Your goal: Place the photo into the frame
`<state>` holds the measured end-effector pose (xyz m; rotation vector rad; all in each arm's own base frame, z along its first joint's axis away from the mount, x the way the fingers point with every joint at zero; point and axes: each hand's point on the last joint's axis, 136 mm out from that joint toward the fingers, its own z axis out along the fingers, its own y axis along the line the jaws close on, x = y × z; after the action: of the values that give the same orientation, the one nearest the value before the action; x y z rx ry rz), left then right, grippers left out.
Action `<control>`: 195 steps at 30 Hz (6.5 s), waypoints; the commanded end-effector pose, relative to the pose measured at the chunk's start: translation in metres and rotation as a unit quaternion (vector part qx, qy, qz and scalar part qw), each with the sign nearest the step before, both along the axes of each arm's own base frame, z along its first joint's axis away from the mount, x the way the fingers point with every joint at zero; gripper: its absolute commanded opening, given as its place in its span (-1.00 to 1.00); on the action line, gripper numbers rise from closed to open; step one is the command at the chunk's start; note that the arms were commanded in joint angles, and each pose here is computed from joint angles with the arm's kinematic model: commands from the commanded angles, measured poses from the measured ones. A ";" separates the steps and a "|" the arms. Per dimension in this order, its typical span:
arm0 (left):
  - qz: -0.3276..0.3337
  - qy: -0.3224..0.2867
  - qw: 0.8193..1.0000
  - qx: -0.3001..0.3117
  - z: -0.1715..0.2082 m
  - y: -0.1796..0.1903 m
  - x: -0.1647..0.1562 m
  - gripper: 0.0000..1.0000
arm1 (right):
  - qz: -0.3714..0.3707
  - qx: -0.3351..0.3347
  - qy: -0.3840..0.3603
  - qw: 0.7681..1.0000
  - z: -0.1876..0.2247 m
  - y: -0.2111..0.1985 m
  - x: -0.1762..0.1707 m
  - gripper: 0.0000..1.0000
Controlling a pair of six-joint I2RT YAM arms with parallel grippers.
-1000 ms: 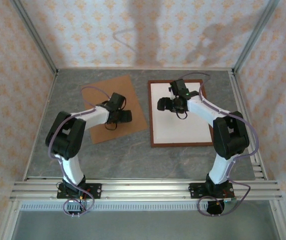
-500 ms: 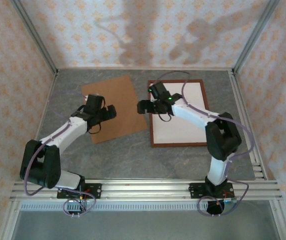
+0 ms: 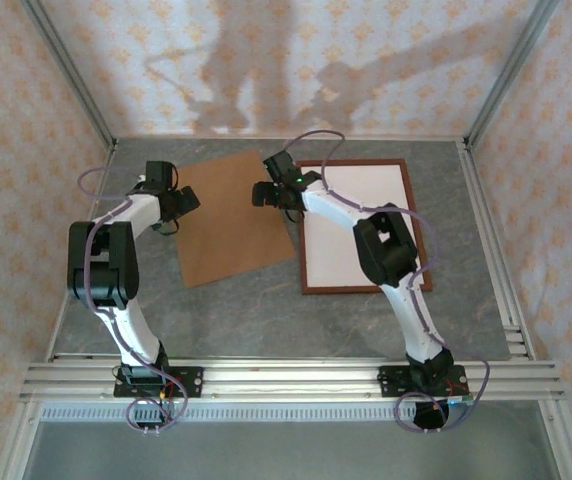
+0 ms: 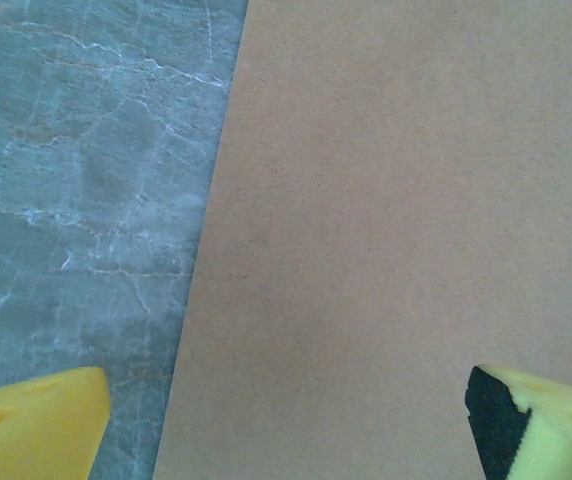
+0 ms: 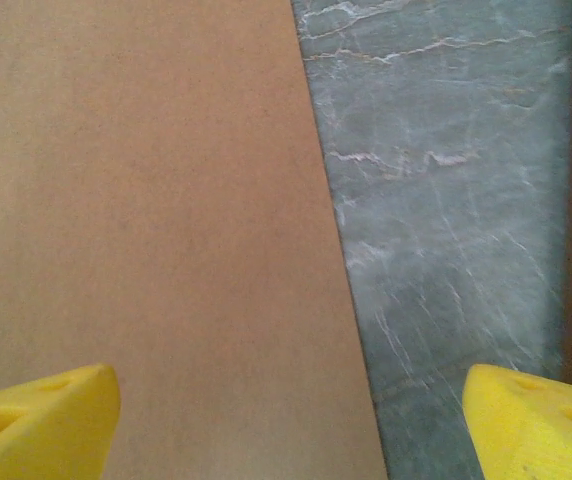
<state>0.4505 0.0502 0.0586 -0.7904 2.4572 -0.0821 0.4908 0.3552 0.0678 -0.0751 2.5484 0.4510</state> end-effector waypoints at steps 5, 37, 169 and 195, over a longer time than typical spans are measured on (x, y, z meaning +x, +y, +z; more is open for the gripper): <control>-0.034 0.028 0.999 -0.019 -0.009 -0.008 0.005 0.82 | -0.008 -0.020 0.039 0.999 -0.027 0.001 0.002 0.75; -0.044 0.065 0.992 -0.095 -0.053 -0.033 -0.018 0.76 | 0.042 0.070 0.108 0.991 -0.039 0.044 -0.029 0.40; -0.071 -0.167 0.928 -0.326 0.142 -0.073 -0.118 -0.52 | 0.034 0.172 0.125 0.976 0.022 0.064 -0.080 0.69; -0.074 -0.336 0.875 -0.342 0.244 -0.067 -0.107 -1.00 | -0.154 0.002 -0.003 0.988 0.115 -0.242 -0.043 0.99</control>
<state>0.3305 -0.0170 0.2365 -0.8063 1.9811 -1.0567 0.4472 0.1893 0.2142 0.1919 2.4305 0.5681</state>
